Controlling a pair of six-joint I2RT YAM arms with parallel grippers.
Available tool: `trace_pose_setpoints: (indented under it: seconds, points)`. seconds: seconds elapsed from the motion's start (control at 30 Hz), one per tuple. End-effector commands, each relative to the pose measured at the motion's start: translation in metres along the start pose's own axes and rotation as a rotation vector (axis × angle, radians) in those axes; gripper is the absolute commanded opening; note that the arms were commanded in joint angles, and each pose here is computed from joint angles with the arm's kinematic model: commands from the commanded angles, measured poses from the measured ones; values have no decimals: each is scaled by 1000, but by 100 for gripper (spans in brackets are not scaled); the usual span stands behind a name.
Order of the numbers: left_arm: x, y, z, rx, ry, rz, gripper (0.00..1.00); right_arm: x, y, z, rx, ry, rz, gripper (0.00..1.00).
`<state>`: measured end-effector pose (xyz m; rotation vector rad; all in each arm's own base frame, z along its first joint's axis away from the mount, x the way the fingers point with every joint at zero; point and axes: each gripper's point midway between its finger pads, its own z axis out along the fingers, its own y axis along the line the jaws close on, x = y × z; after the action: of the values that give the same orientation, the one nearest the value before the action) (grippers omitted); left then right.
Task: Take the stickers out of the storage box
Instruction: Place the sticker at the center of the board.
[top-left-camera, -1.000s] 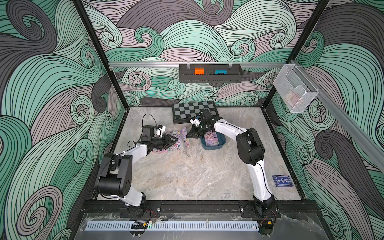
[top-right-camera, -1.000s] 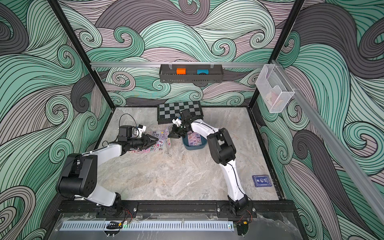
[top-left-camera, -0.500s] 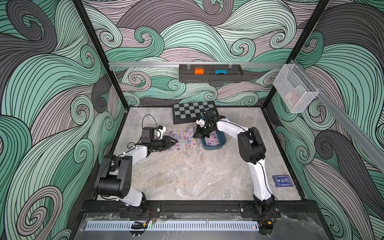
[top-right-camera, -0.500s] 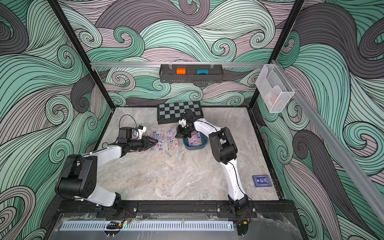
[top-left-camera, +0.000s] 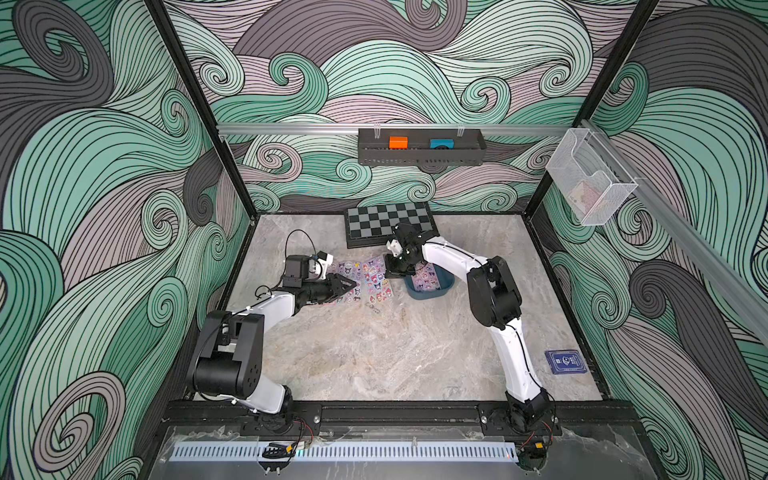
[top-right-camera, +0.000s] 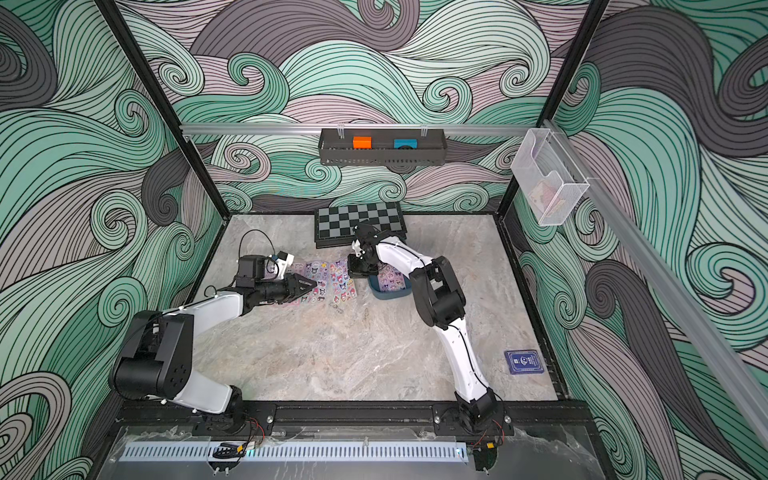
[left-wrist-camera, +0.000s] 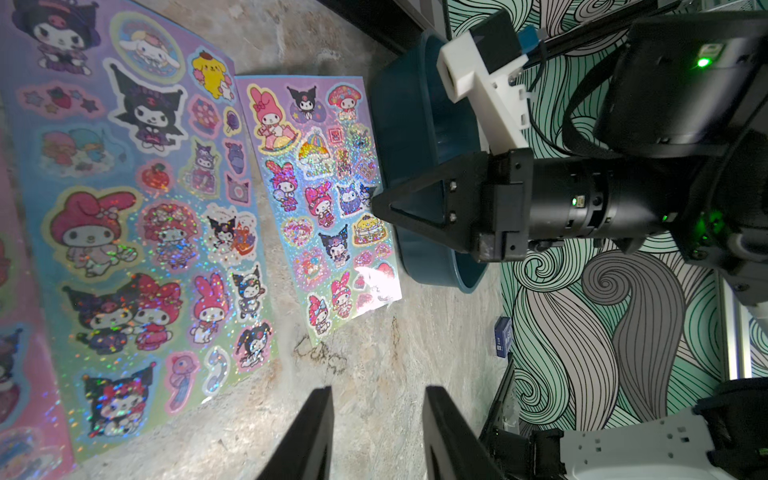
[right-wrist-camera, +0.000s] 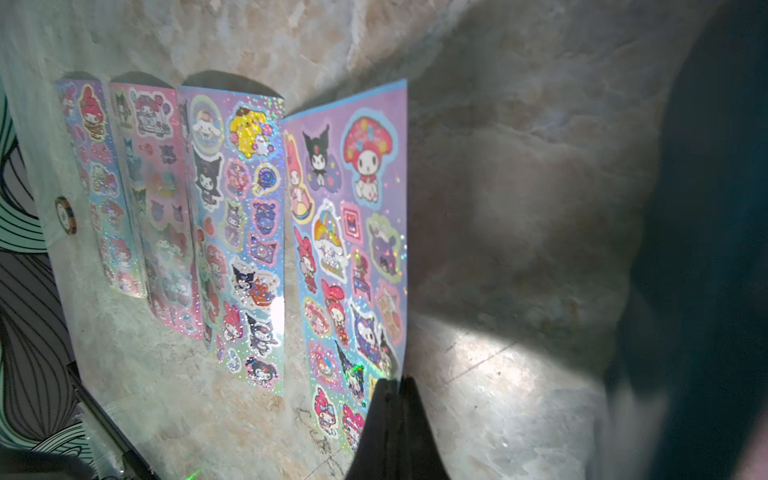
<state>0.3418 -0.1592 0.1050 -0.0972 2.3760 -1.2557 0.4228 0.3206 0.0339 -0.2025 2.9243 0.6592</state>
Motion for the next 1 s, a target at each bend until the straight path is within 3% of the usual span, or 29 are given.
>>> trace_pose_setpoints:
  seconds: [0.0,0.97]
  points:
    - [0,-5,-2,-3,-5,39,40,1,-17,6,78,4,6,0]
    - [3,-4,3,-8,8,64,40,-3,-16,24,135,-33,33,0]
